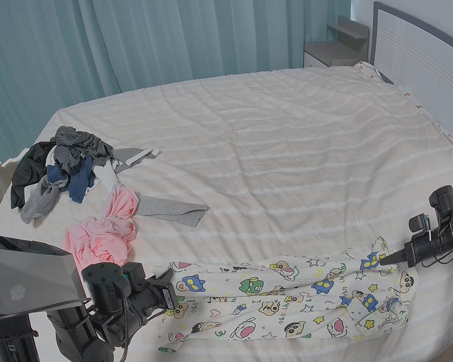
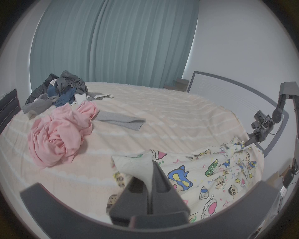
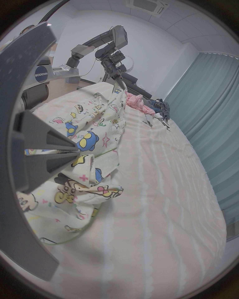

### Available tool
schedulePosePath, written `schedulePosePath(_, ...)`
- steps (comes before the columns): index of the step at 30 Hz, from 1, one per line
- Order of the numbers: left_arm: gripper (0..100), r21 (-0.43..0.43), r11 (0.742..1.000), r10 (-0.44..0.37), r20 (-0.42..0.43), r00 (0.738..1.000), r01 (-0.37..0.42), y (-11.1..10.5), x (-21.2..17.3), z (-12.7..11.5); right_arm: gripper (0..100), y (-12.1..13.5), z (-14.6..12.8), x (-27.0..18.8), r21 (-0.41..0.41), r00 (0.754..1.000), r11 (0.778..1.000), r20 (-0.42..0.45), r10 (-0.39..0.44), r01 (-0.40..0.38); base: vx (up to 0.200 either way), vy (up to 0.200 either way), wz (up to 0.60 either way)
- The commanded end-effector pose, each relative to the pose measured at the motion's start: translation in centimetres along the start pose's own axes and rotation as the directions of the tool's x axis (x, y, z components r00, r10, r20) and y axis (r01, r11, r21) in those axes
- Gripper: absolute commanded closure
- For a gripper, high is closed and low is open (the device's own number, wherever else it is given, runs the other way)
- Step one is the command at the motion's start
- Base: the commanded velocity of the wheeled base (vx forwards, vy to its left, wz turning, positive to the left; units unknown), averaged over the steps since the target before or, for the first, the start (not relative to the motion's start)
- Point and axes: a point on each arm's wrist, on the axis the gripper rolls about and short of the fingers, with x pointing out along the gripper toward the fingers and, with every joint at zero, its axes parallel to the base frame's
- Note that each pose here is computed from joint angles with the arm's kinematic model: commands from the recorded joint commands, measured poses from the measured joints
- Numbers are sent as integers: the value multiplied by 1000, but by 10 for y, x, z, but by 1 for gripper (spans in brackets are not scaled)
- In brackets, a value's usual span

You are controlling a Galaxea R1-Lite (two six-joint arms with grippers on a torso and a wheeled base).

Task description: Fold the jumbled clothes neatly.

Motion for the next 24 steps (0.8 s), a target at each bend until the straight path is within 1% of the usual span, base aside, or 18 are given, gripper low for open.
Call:
schedulePosePath(1,100,0,1000,25,-49,998,-25,3,9,-18,100,4,-13,0,25,999,1000,-33,8,-8,0,0,0)
schedulePosePath(6,100,-2,1000,30,-51,998,-30,3,9,-19,100,2,-18,-3,35,999,999,-36,4,-3,0,0,0)
schedulePosePath(10,100,-2,1000,30,-53,998,-30,3,10,-20,100,4,-27,-4,50,998,999,-58,9,-6,0,0,0)
schedulePosePath(17,100,-2,999,33,-48,998,-33,3,16,-21,100,7,-29,-5,52,998,999,-62,12,-9,0,0,0)
schedulePosePath(24,100,-4,999,33,-49,998,-33,4,21,-24,100,12,-33,-7,93,994,995,-105,31,-21,0,0,0)
